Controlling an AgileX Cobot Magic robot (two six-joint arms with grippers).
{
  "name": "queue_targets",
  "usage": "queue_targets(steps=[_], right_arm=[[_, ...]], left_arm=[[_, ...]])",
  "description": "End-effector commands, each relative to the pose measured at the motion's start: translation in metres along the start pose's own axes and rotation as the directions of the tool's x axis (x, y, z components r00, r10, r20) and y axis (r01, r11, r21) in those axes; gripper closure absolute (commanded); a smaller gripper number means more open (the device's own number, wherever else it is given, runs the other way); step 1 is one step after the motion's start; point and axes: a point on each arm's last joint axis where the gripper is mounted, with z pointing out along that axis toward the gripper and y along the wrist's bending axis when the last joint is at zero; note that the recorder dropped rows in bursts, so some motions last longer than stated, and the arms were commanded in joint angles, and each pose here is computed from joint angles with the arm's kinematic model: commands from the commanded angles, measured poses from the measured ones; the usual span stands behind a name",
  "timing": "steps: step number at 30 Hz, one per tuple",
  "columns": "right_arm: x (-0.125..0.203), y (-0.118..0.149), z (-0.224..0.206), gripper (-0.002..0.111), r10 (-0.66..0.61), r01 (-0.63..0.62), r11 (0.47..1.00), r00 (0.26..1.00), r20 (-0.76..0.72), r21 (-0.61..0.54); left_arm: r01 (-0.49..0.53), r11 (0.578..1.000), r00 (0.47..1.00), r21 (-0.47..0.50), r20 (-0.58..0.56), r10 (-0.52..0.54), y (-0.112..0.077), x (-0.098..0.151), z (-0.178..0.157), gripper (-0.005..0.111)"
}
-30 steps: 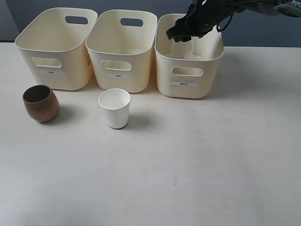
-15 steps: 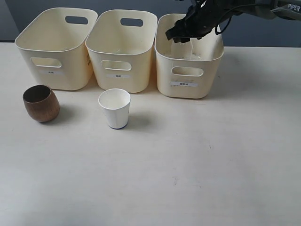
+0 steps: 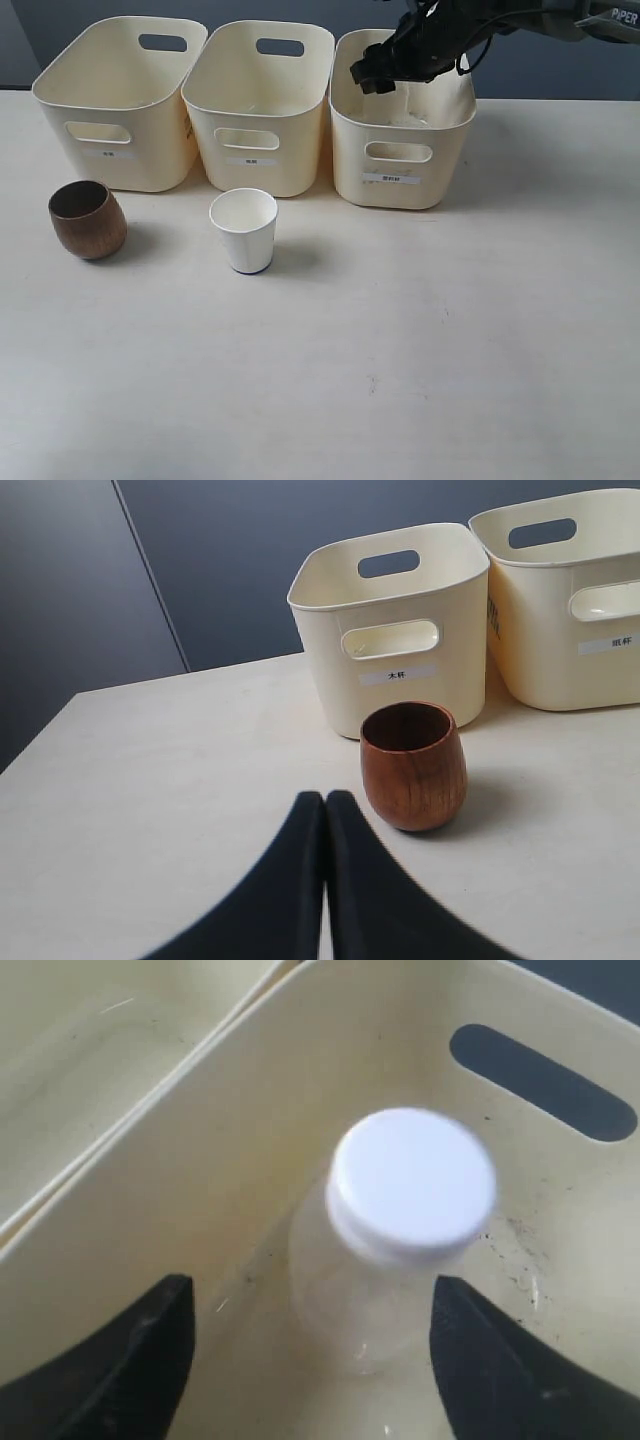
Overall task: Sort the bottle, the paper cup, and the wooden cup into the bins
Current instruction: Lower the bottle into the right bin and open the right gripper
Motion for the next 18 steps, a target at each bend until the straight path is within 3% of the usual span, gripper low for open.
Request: queue_targets(steps=[1,11,18], right_arm=[[-0.007,-0.003,-0.009,0.043,0.008,-0.008,1.000,0.999,0.033,0.011],[-0.018,0.000,-0.033,0.043,0.006,-0.006,1.000,0.999,0.043,-0.002],[-0.035,0.012,-0.085,0.043,-0.030,0.032,0.999,0.998,0.056,-0.030]], left_arm=[[0.003,1.000,1.000,0.004,0.005,-0.003,0.000,-0.002,0.000,0.107],[0.003,1.000,1.000,0.004,0.005,-0.003,0.000,-0.002,0.000,0.107],[0.003,1.000,1.000,0.004,0.005,-0.003,0.000,-0.002,0.000,0.107]])
